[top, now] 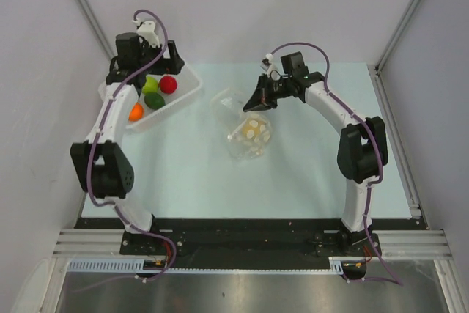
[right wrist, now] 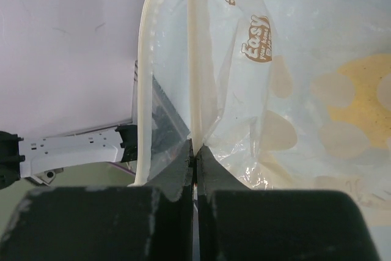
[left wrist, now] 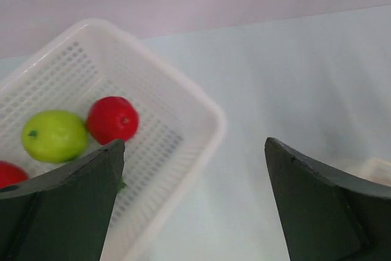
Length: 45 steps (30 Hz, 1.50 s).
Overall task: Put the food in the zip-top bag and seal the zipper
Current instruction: Pick up the fake fruit from the bin.
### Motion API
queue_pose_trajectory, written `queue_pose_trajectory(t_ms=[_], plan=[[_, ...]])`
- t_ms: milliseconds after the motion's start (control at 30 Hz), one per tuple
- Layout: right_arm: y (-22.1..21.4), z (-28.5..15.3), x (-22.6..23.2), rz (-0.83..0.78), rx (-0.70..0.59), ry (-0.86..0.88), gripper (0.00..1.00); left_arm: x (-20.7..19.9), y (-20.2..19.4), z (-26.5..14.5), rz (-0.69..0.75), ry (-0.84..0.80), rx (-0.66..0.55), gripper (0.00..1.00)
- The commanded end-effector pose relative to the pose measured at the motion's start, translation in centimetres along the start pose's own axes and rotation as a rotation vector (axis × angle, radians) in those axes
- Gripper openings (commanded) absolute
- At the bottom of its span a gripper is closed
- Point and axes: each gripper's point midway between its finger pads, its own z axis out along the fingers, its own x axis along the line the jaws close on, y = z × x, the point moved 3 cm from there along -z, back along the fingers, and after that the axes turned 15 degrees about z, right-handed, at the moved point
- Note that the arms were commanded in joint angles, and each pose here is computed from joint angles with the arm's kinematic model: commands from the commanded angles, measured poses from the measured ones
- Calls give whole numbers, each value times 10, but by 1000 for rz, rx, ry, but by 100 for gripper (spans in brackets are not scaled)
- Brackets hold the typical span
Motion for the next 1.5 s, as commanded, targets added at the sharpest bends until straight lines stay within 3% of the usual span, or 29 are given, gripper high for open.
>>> queue_pose_trajectory(t_ms=[0,33,233,600,867,1067,1233,1367,1467], plan=[[10,-2,0,-61,-44,-36,0,51,-31,62,89,178,98,100],[11,-3,-1,-62,-48,-38,0,60,-20,67,123,197,87,99],[14,-8,-2,-90,-67,-55,0,100,-75,115,155,244,206,100],[15,-9,-4,-103,-77,-65,0,100,-145,145,205,167,358,98],[13,-11,-4,-102,-67,-69,0,96,-148,160,206,87,385,97],[13,-11,-4,-116,-74,-75,0,90,-151,151,221,45,413,82],[12,-9,-4,-125,-70,-76,0,89,-161,146,238,40,457,90],[11,-9,-4,-133,-68,-79,0,89,-158,146,237,37,449,81],[11,-10,-2,-140,-69,-79,0,85,-127,135,224,30,376,65]])
